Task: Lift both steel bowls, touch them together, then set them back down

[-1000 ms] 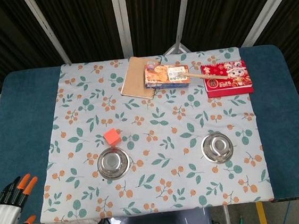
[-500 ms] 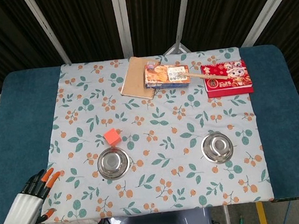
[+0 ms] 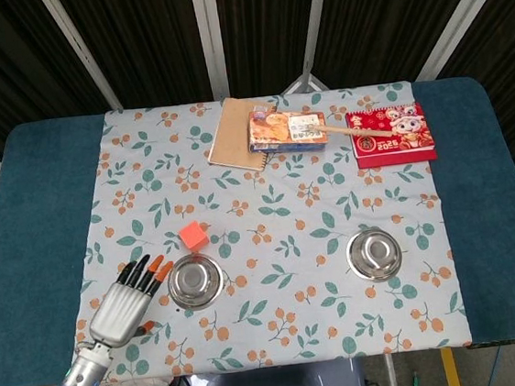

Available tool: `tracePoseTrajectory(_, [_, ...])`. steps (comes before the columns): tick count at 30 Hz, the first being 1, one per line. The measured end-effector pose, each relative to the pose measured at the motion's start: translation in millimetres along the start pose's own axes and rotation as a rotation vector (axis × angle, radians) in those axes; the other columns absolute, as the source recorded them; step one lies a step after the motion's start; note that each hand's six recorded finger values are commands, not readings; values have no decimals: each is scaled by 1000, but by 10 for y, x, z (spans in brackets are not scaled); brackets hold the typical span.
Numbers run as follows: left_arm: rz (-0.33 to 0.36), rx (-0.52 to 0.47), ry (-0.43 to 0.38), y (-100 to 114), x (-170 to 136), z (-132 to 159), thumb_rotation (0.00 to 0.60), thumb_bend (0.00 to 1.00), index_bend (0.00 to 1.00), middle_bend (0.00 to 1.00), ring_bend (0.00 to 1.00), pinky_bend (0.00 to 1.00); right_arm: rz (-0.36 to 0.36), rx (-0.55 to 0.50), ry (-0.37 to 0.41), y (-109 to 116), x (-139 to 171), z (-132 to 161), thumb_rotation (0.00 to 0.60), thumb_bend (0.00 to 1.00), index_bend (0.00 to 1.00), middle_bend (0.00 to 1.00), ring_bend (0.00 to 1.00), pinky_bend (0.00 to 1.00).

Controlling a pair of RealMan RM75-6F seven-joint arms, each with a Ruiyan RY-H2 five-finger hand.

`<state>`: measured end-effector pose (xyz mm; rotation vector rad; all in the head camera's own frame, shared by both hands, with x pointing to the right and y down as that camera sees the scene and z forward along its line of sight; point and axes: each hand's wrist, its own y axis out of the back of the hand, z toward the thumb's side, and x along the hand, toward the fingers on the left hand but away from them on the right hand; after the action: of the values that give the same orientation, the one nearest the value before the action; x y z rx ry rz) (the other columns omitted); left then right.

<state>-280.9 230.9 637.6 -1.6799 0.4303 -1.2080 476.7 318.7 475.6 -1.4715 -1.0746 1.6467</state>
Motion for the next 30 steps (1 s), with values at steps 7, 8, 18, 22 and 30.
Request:
tracePoseTrajectory(7, [-42, -12, -82, -1, 530, 554, 542, 100, 0, 81, 16, 184, 6, -27, 4, 29, -11, -24, 600, 388, 0, 0, 0, 11])
tracePoseTrajectory(8, [-44, -11, -91, -1, 568, 611, 542, 103, 0, 87, 16, 188, 7, -30, 8, 31, -9, -20, 600, 388, 0, 0, 0, 11])
tracePoseTrajectory(18, [-64, 36, -106, -84, 795, 857, 532, 114, 0, 131, 60, 214, 3, -48, 9, 63, -18, -45, 600, 389, 0, 0, 0, 11])
tracePoseTrajectory(22, [-85, 42, -80, -147, 854, 826, 530, 114, 0, 150, 60, 208, -3, -54, 6, 81, -19, -57, 600, 389, 0, 0, 0, 11])
tracePoseTrajectory(30, [-108, 53, -63, -211, 886, 793, 528, 112, 0, 157, 60, 241, -3, -58, 8, 78, -17, -55, 600, 388, 0, 0, 0, 11])
